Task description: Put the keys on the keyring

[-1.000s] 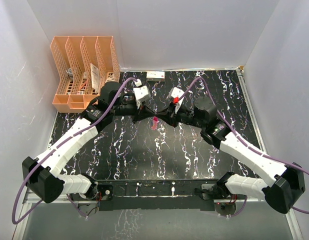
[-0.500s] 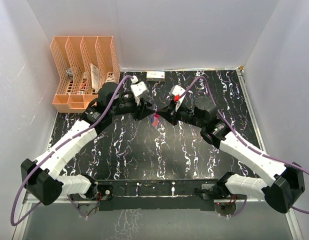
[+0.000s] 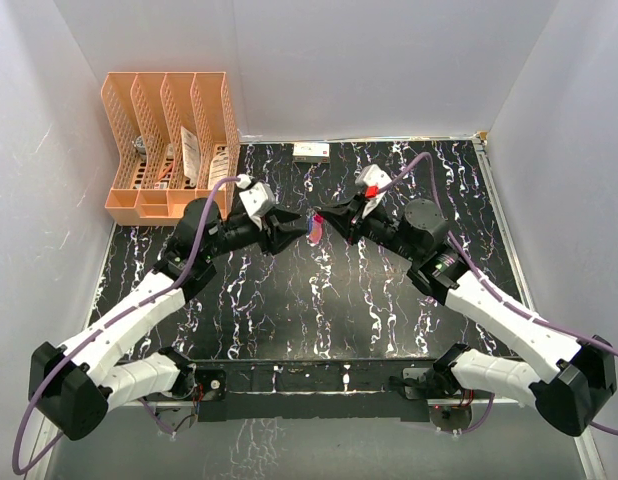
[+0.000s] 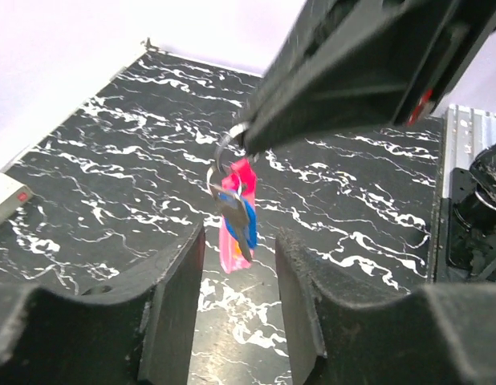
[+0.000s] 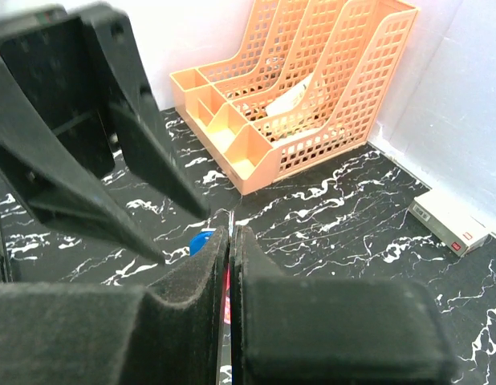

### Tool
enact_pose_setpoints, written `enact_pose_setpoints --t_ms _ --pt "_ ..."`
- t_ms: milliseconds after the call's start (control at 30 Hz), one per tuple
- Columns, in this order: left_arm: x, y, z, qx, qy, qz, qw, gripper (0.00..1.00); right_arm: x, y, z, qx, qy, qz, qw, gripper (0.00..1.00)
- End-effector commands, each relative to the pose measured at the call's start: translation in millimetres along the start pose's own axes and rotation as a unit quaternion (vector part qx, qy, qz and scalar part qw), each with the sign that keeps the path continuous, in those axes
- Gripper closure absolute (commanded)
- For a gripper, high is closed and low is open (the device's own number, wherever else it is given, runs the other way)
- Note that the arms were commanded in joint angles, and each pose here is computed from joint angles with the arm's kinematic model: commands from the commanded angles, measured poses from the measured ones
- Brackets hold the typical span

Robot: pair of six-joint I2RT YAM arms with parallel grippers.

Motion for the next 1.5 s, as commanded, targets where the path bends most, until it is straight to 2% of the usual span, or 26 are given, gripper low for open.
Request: enact_pose_setpoints --t_ms 0,100,367,733,833,1000,1033,1233,1467 --pt "-18.6 -8.6 2.2 0.032 -0.063 0.026 0.997 0.64 -34.4 1.2 -4.7 0.01 -0.077 -0.003 0.997 1.0" --pt "-17.2 -6.4 5.9 0.031 -0.066 0.031 0.997 0.66 -36.4 2.3 -5.4 0.008 -0.085 0.002 0.996 1.0" --pt "-24.8 -7.7 9.1 0.038 -0.104 0.041 0.993 0.65 -35.5 4.2 -5.3 0.003 -0.088 0.008 0.996 1.0" --pt "-20.6 -7.4 19.6 0.049 -0.095 0.026 0.994 0.67 -39.0 5.7 -6.8 0.0 -0.096 0.009 0.995 1.0" --pt "-19.5 -6.2 20.3 0.042 -0.091 0.022 0.995 0.75 -40.0 5.8 -7.8 0.001 -0.099 0.009 0.995 1.0" --pt "-18.8 -3.9 20.1 0.031 -0.085 0.017 0.996 0.98 -43.0 5.9 -9.7 0.003 -0.104 0.008 0.994 1.0" --pt "-19.4 -3.4 20.0 0.029 -0.086 0.017 0.996 1.0 -43.1 5.7 -9.9 0.004 -0.106 0.009 0.994 1.0" --pt "-17.9 -4.3 22.4 0.035 -0.08 0.006 0.996 1.0 -46.1 6.1 -12.7 0.007 -0.122 0.017 0.992 1.0" --pt "-20.3 -11.3 31.4 0.079 -0.083 -0.015 0.993 1.0 -47.6 7.5 -12.8 0.003 -0.153 0.029 0.988 1.0"
Point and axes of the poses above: each gripper's point midway between its finger pads, its own z axis out along the fingers, its own y axis along the line the jaws close on, x = y × z, the point moved 4 cm from there along -z, back along the fingers, and after that the axes turned 4 degrees about z, right-handed, at the moved point
